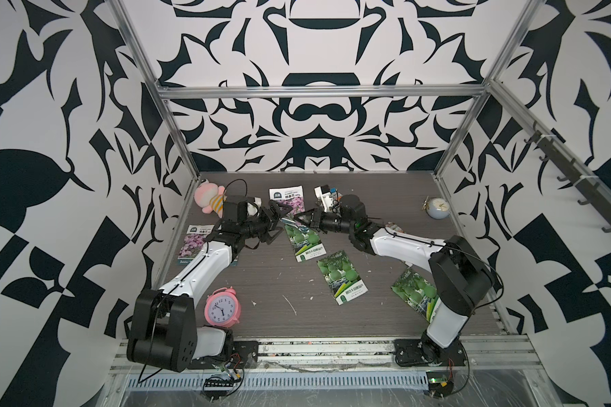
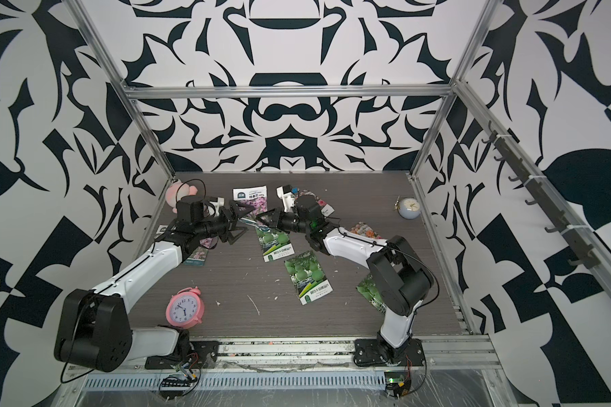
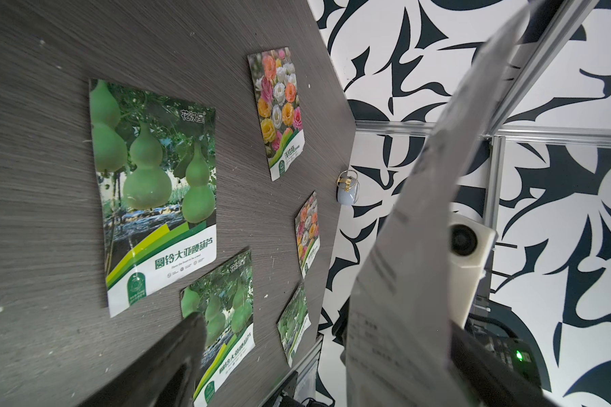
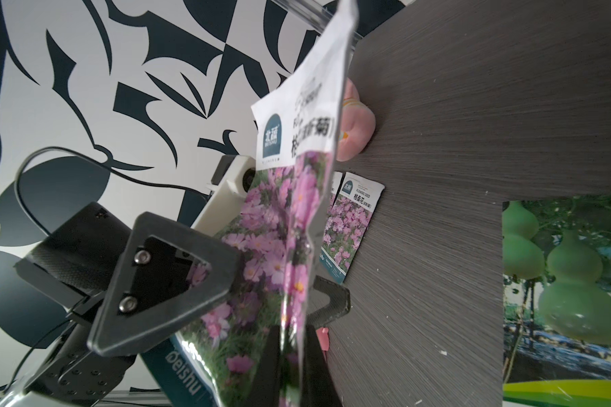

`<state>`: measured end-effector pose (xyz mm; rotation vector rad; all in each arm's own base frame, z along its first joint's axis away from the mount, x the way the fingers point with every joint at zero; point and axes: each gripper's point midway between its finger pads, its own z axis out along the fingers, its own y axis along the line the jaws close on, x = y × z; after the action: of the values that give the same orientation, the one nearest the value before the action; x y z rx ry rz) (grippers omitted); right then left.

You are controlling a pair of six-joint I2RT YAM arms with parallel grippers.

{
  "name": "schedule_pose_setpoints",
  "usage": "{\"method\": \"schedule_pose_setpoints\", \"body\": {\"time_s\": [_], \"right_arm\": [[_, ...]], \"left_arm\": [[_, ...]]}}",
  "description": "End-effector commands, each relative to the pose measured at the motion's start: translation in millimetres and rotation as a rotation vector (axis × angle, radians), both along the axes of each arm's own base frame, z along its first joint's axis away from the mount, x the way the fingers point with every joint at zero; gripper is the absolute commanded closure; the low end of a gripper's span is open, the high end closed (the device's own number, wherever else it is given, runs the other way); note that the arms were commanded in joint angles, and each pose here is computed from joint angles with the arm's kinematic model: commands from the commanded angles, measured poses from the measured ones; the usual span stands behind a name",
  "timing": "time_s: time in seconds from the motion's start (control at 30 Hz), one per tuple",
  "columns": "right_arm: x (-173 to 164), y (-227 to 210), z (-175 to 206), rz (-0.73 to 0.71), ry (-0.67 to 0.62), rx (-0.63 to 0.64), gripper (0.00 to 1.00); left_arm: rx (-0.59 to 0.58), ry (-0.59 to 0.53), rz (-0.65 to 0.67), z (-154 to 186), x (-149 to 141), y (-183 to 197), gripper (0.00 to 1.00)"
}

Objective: Arrange the seed packets in a row
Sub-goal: Adjust the seed packet.

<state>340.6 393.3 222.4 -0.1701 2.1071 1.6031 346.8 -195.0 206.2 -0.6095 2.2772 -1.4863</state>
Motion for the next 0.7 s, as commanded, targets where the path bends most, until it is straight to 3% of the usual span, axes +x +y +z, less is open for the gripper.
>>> {"method": "schedule_pose_setpoints", "body": {"time_s": [0.0,0.33,0.47,0.57,0.67], "right_arm": [[-10,-2,-24,-0.003,-0.069,-0.152,1.0],[-8,-5,-58,-0.027,-0.036,-0.268,1.0],[-4,-11,-69,-0.051,-0.041,-0.323,1.0],[-8,-6,-76,-0.027,-0.025,-0.317,1.0],[-10,0,-76,-0.014,-0.016,-0.295,1.0]], "left_arm": [[-0.048,-0.102,0.029,36,10,-3,0.01],[-0.142,-0.07,0.203,45,26,19,0.0],[-0.249,-0.069,0.275,58,24,31,0.01],[-0.329,-0.098,0.283,70,25,31,0.01],[-0.314,-0.11,0.259,75,25,28,0.0]]}}
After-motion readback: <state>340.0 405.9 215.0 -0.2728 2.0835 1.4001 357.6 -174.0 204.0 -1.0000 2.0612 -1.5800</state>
